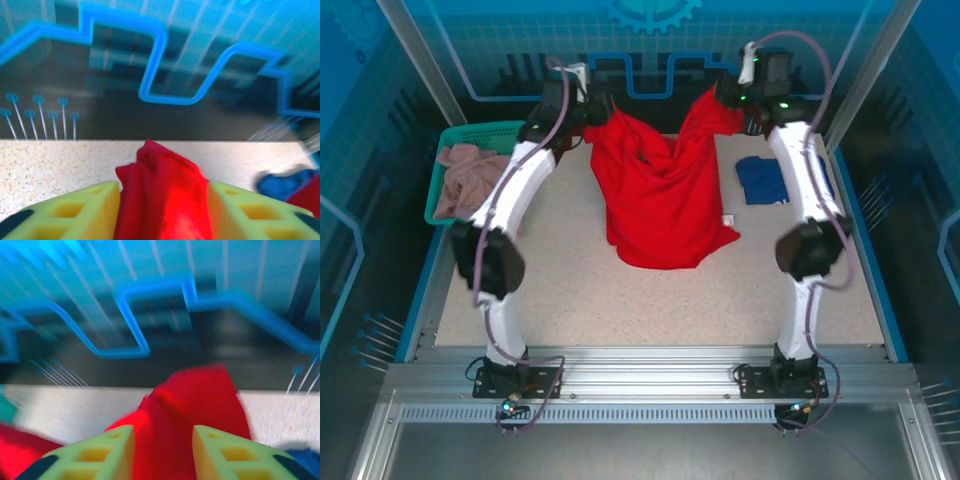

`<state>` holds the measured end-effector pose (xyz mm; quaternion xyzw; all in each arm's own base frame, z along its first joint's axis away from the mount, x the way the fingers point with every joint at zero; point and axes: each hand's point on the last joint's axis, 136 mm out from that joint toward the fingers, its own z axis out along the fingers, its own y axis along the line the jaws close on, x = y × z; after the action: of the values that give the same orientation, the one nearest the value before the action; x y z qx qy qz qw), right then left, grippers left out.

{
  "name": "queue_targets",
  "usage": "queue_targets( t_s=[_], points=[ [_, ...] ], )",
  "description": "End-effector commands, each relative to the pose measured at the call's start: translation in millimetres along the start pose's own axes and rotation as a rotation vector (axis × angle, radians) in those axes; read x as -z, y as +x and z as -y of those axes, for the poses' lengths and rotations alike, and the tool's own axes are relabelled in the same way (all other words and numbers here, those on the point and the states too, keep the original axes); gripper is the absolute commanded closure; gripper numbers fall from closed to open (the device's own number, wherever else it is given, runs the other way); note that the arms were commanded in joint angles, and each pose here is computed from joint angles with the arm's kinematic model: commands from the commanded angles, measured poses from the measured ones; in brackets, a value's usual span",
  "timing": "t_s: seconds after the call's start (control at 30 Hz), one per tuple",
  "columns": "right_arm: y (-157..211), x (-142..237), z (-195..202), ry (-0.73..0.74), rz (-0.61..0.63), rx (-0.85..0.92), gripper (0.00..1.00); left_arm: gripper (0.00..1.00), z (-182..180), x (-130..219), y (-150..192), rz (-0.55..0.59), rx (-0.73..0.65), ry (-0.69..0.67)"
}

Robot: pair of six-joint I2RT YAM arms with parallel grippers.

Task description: Fold the inside-out t-shirt

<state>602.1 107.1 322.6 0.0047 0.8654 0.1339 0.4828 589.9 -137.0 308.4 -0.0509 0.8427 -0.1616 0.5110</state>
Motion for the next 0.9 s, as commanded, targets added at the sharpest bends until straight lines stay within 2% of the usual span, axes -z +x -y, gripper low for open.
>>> queue_targets(
  t_s=[0.0, 0.1, 0.2, 0.33, 0.47, 0.6, 0.7, 0.8, 0.87],
  points=[
    [104, -1, 11, 0.112, -0.379, 0.113, 0.50, 0.28, -29, 7, 38, -0.148, 0.037, -0.105],
    [168, 19, 7, 0.101, -0.435, 0.151, 0.41, 0.13, -30, 32, 76, -0.150, 0.109, -0.041],
    [227, 46, 19, 0.100, -0.517, 0.128, 0.34, 0.11, -30, 59, 129, -0.201, 0.187, 0.021],
    [313, 73, 46, 0.158, -0.742, 0.116, 0.30, 0.12, -21, 89, 198, -0.309, 0.202, 0.067],
    [353, 82, 73, 0.186, -0.841, 0.041, 0.32, 0.12, -15, 110, 261, -0.445, 0.156, 0.065],
    [357, 62, 78, 0.167, -0.871, -0.003, 0.37, 0.12, -25, 115, 299, -0.523, 0.151, 0.031],
    [359, 53, 76, 0.153, -0.891, -0.009, 0.50, 0.12, -29, 113, 313, -0.567, 0.138, 0.024],
    [360, 53, 75, 0.145, -0.892, -0.020, 0.81, 0.19, -16, 110, 329, -0.651, 0.142, 0.093],
    [355, 56, 74, 0.140, -0.864, -0.030, 0.95, 0.22, -6, 106, 343, -0.688, 0.127, 0.128]
  ],
)
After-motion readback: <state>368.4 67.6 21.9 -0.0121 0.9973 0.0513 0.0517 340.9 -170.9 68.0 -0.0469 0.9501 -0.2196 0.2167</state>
